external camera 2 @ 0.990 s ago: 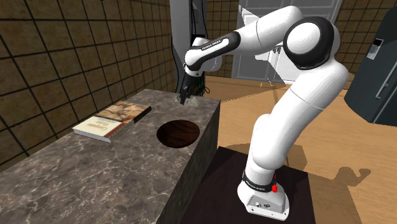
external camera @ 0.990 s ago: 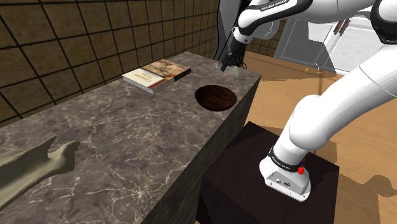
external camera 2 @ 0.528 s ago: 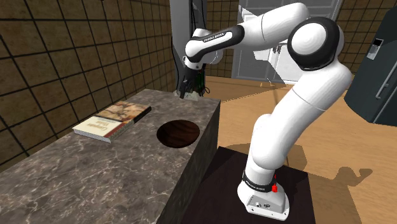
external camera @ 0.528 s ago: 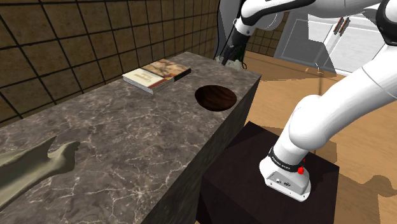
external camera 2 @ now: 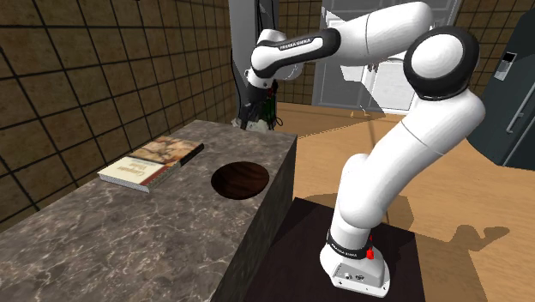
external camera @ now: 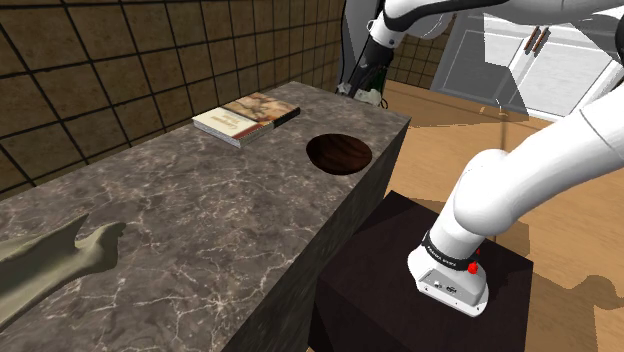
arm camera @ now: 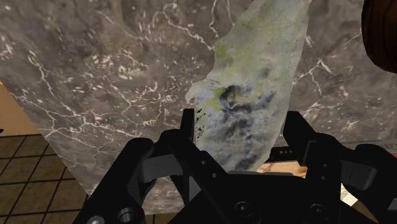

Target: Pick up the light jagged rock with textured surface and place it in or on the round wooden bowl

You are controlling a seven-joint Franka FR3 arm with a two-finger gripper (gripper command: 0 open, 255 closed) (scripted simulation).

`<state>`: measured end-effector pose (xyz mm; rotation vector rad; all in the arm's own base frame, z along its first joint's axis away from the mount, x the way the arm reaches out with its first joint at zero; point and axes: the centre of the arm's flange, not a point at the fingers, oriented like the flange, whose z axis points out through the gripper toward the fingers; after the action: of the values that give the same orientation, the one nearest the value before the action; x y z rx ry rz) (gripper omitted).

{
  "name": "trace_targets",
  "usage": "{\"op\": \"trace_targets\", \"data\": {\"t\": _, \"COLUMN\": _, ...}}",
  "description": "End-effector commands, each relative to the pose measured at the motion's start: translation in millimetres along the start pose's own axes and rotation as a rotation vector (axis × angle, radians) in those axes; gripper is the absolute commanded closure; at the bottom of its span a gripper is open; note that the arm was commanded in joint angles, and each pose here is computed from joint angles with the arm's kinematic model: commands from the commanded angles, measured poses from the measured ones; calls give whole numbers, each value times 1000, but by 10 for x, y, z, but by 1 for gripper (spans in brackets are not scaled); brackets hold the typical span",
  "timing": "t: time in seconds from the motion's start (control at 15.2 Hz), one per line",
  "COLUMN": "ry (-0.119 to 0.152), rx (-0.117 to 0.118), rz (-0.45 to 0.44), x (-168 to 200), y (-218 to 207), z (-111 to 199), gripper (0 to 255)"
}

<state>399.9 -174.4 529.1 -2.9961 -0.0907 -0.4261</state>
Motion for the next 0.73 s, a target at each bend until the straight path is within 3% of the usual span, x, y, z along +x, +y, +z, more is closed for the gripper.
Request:
{"op": "trace_targets", "data": {"t": 0.0, "ry": 0, "rx": 0, "rz": 2, "x": -63, "y": -202, "z": -3, "gripper": 255}}
{"op": "trace_targets", "data": {"t": 0.66, "ry": 0, "rx": 0, "rz": 2, "x": -447, "y": -1465, "z": 5, "gripper": 255}}
